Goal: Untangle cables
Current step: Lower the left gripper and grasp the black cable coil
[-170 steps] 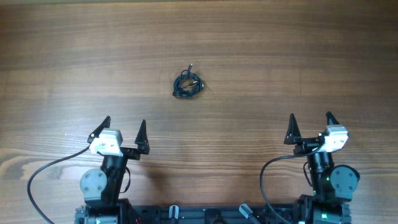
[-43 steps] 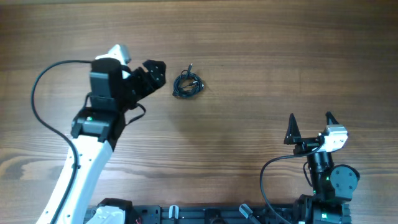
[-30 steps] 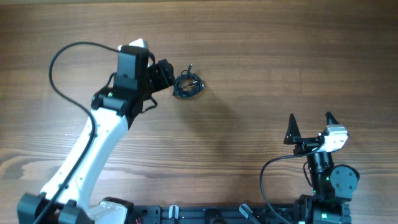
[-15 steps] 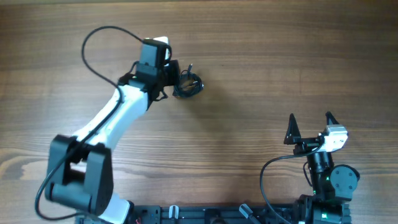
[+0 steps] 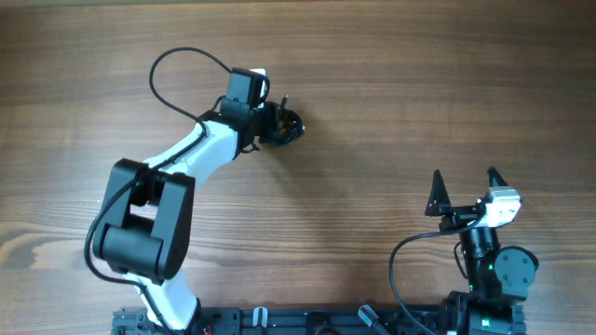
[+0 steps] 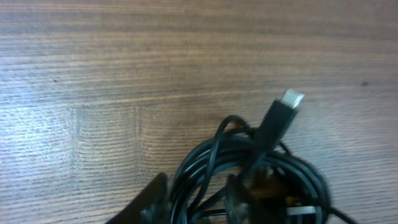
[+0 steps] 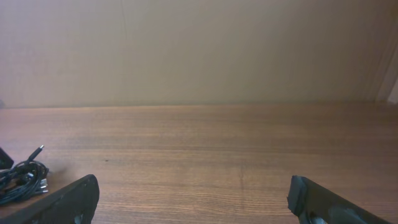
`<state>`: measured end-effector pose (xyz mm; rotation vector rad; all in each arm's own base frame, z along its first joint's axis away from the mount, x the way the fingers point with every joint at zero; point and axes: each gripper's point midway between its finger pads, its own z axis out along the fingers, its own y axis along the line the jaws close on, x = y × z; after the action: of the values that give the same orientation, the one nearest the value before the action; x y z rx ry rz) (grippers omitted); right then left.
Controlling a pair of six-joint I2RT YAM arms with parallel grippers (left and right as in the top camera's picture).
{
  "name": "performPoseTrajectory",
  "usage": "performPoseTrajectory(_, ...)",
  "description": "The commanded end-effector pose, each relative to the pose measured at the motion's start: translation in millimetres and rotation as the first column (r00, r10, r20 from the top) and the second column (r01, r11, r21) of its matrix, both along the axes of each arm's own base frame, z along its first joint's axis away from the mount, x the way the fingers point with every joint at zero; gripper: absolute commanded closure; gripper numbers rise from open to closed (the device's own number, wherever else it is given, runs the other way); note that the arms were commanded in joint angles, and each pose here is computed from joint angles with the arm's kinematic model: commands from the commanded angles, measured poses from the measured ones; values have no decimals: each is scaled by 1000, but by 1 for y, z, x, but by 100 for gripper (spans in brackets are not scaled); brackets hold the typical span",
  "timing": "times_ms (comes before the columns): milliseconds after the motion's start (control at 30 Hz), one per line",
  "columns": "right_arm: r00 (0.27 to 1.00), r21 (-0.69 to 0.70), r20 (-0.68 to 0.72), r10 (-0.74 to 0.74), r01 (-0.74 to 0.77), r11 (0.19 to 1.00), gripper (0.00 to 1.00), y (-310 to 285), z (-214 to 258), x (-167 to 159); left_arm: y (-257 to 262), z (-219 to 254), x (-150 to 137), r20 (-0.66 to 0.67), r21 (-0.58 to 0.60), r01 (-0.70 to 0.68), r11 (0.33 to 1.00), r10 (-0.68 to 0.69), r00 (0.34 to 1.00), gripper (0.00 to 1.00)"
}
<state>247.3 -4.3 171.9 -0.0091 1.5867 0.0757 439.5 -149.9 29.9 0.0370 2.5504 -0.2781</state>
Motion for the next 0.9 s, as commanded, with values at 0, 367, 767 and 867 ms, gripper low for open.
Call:
performPoseTrajectory(0,1000,-13,1,6,-6,1000,0,1,0,0,5,-19,0,-32,38,-4,999,5,999,83)
performPoseTrajectory(367,1000,-13,1,6,-6,1000,0,1,0,0,27,-36,-38,-202,122,-59,991,83,976,96)
performPoseTrajectory(767,1000,-13,1,6,-6,1000,0,1,0,0,44,56,-90,-214,127,-59,990,85,973,96)
performPoseTrajectory(867,1000,-13,1,6,-6,1000,0,1,0,0,45,63,-96,-217,123,-60,991,86,972,51)
